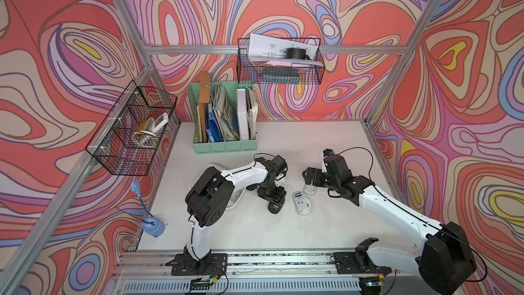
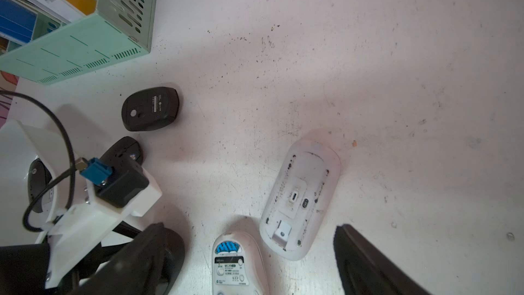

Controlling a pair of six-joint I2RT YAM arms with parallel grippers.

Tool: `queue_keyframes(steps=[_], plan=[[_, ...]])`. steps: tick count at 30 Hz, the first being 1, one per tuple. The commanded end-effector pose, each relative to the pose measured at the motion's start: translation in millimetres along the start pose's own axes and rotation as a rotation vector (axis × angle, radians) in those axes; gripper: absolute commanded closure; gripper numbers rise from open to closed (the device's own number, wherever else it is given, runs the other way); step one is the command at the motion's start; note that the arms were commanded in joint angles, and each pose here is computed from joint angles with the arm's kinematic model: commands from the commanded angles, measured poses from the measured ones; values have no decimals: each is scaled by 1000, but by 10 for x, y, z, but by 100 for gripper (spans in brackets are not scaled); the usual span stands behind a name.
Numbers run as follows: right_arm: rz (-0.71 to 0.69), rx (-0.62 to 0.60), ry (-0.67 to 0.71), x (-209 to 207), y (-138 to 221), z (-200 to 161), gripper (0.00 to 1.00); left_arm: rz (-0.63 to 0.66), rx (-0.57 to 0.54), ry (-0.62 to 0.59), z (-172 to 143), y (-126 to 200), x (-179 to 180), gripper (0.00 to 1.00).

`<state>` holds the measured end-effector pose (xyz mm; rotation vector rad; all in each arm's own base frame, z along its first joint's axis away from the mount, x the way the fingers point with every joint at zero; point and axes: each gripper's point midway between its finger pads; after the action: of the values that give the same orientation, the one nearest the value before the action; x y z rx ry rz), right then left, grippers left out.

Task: Put the mouse in the storage box
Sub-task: Pick up the mouse from the center of the board, then place the mouse in the storage box.

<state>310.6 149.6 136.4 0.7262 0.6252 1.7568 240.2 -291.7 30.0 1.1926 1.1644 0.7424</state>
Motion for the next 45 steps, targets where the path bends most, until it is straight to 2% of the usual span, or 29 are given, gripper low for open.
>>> queue_keyframes(steps=[1,9,18,24,31,34,38,45], plan=[[-15,-3,13,-4,-9,15,5,42,75,-4,-160,-111,75,38],[-20,-8,15,-15,-8,18,5,74,32,14,-135,-61,136,67],[-29,-17,19,-31,10,36,5,132,-64,36,-26,119,216,85],[-30,-22,19,-30,9,51,5,138,-192,46,107,472,202,86],[-30,-25,21,-30,14,55,5,196,-305,111,163,878,391,89],[-31,-27,19,-31,12,62,5,237,-346,182,148,1061,612,90],[-28,-33,17,-25,7,76,5,321,-398,341,85,1297,1104,91],[-26,-33,21,-21,-4,79,5,441,-464,507,-91,1605,1634,90]])
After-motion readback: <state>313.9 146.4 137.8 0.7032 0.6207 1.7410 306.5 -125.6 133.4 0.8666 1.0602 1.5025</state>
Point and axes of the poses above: each gripper's point midway between its finger pads, its own y axis back along the fingers, its own x axis along the line the jaws close on, z = x × y, and after that the axes turned 13 degrees about y, right-handed
